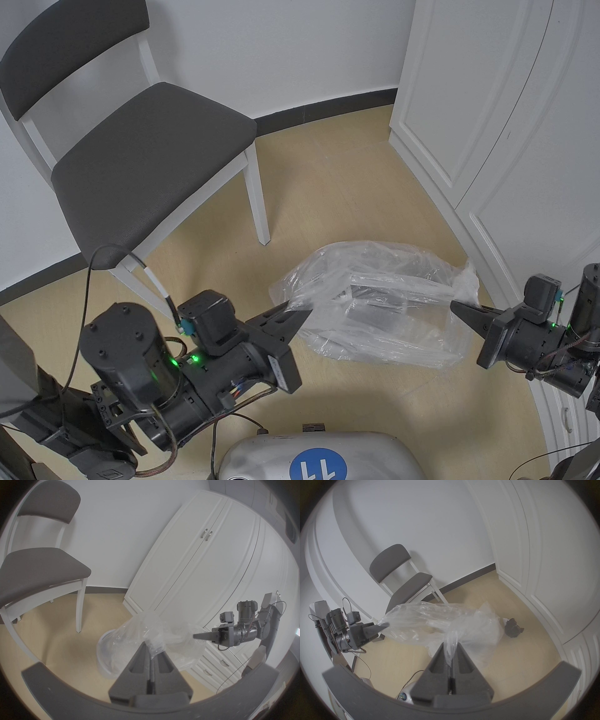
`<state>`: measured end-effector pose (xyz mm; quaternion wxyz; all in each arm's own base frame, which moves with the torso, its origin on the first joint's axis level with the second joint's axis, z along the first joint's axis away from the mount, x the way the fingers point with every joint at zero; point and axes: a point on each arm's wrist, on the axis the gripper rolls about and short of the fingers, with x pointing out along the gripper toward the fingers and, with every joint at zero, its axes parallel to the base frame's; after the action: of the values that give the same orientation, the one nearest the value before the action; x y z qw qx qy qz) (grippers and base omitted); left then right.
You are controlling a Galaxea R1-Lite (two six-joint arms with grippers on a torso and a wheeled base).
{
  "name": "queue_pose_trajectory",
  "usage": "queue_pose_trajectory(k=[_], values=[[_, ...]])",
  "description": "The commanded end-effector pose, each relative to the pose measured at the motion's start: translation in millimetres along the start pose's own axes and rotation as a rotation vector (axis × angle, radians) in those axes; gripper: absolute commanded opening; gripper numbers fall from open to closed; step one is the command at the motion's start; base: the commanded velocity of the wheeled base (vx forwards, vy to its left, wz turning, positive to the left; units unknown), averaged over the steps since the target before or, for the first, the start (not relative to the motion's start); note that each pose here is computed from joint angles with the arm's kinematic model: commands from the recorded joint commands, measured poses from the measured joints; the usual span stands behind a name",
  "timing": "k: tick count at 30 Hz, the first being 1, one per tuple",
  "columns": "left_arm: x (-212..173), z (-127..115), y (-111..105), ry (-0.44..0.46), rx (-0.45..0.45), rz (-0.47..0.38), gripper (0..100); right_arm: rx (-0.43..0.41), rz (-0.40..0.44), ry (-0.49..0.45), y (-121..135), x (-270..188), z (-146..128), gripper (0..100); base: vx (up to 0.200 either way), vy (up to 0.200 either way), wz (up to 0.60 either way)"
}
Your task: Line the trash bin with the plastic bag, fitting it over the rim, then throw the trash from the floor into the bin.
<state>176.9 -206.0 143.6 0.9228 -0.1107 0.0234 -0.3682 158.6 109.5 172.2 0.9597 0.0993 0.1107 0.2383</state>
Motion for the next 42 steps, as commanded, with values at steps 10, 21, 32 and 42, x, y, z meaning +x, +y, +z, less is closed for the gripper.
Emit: queue_pose_trajectory(k=[10, 21, 32, 42], values=[[54.2, -8.9, 7.1, -0.04, -0.059, 0.022, 0, 0.101, 0.027, 0.048, 0.2, 59.5, -7.0, 0, 0.0, 0.0, 0.0], [72.7, -12.0, 10.6, -0.067, -0.132, 0.027, 0, 0.124, -0.002, -0.019, -14.7, 83.8, -17.7, 0, 0.0, 0.0, 0.0], [108.8, -41.3, 32.0, -0.071, -0.201, 0.067, 0, 0.16, -0.048, -0.063, -42.2, 114.4, -31.5, 0, 0.0, 0.0, 0.0], [148.5, -69.7, 43.2, -0.099, -0.221, 0.065, 0, 0.162, -0.064, -0.083, -53.8, 121.4, -37.4, 0, 0.0, 0.0, 0.0]])
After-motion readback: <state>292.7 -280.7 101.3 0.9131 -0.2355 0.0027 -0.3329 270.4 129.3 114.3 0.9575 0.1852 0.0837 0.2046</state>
